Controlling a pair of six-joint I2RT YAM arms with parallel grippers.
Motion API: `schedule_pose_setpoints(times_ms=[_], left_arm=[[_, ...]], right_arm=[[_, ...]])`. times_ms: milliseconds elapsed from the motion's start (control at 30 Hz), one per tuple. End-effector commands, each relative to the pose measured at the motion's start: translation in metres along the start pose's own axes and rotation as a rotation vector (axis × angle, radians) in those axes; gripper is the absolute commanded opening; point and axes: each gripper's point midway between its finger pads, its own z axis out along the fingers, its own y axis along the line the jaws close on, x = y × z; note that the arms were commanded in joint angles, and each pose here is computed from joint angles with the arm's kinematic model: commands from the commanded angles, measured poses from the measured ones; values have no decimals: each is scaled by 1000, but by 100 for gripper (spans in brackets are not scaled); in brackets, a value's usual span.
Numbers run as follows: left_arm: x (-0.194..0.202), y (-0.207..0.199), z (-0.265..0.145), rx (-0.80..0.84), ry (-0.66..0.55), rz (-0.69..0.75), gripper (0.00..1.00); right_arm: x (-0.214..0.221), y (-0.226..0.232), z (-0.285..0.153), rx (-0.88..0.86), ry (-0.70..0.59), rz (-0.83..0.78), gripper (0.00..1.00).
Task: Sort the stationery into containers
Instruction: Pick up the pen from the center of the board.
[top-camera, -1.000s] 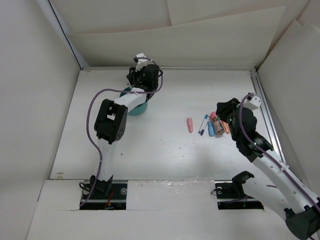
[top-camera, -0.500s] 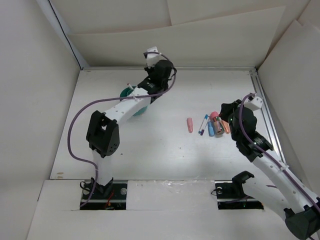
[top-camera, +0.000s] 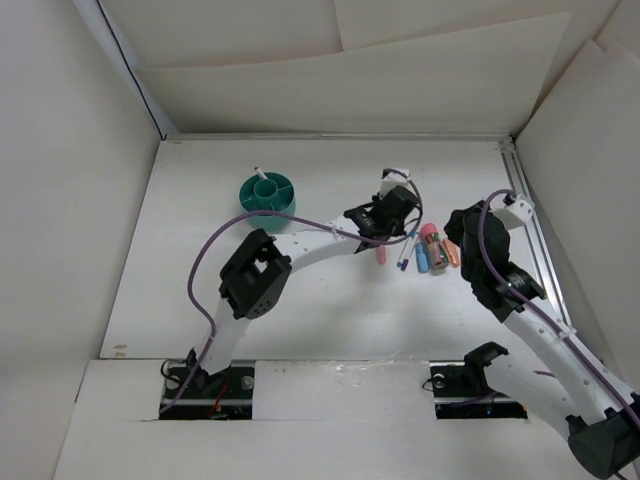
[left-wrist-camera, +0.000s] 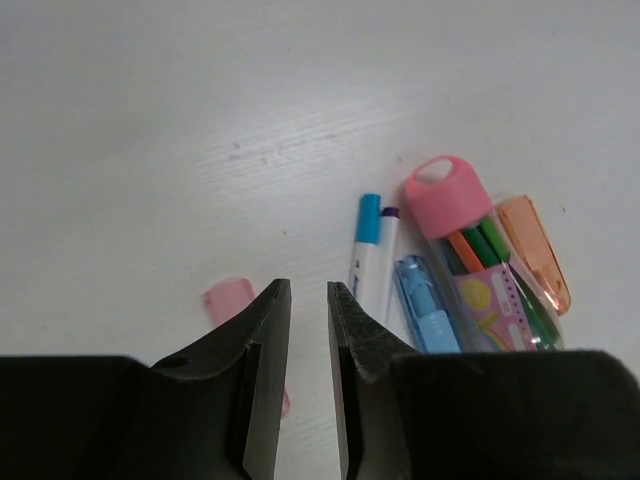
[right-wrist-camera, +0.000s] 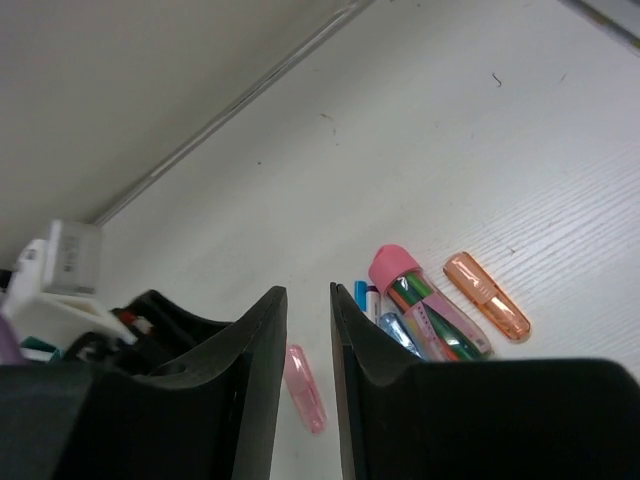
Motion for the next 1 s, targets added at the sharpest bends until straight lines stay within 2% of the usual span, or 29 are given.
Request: schedule_pose_setpoints(times_ms=[0, 133, 167, 233, 267, 300, 367, 467, 567, 833, 967], left_arm=[[3, -49, -7, 143, 13, 77, 19], [22, -59, 14, 168, 57, 98, 20], [17, -65, 15, 184, 54, 107, 20], [22, -70, 21, 195, 77, 113, 20], [30, -70, 29, 188, 88, 117, 20], [28, -72, 30, 188, 89, 118, 20], [36, -69, 40, 168, 100, 135, 20], [35, -69, 46, 156, 90, 145, 20], [37, -64, 53, 116, 89, 164, 16], [31, -54, 57, 65, 43, 170, 16], [37, -54, 64, 53, 63, 180, 16]], right_arm=[[-24, -2, -7, 18, -72, 61, 30], [-38, -6, -17, 7, -115, 105, 30], [-36, -9, -18, 8, -114, 104, 28], [-37, -9, -19, 1, -122, 113, 21], [-37, -9, -19, 1, -122, 113, 11], [-38, -11, -18, 8, -127, 115, 5], [-37, -10, -18, 1, -121, 115, 0], [-37, -10, -18, 1, -121, 115, 0], [-37, -10, -18, 1, -121, 115, 0], [-34, -6, -18, -24, -108, 110, 0], [-34, -3, -18, -35, -108, 106, 0]])
